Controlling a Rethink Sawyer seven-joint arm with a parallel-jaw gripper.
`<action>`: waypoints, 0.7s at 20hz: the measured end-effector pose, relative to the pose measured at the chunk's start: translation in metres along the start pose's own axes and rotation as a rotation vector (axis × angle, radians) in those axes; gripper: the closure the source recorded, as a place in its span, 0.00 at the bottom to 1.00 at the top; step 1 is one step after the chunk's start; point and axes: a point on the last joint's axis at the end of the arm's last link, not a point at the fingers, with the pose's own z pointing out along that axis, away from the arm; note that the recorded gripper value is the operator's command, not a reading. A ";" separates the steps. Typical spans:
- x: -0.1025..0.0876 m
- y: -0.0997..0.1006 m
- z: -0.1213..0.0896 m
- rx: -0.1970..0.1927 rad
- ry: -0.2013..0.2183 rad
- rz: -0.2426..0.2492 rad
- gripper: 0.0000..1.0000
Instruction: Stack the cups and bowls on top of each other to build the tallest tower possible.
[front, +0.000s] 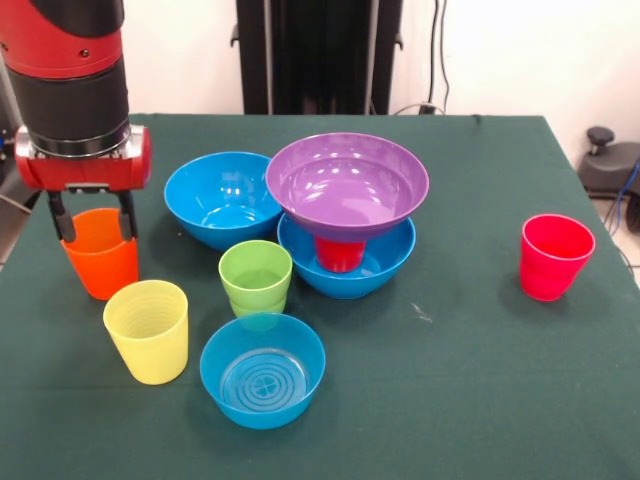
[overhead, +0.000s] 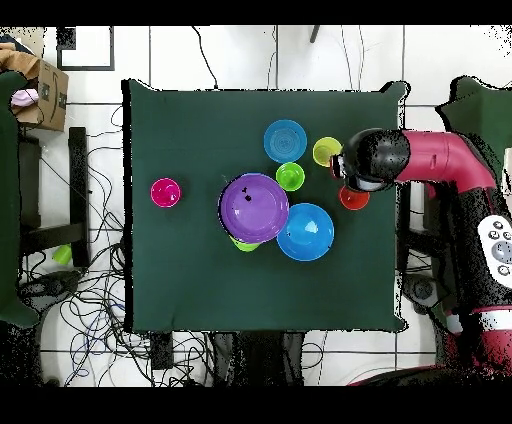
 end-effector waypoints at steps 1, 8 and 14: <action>0.001 -0.001 0.000 0.000 0.004 0.002 0.00; 0.007 -0.003 0.005 0.000 0.029 0.007 0.00; 0.009 0.001 0.011 -0.014 0.036 0.007 0.00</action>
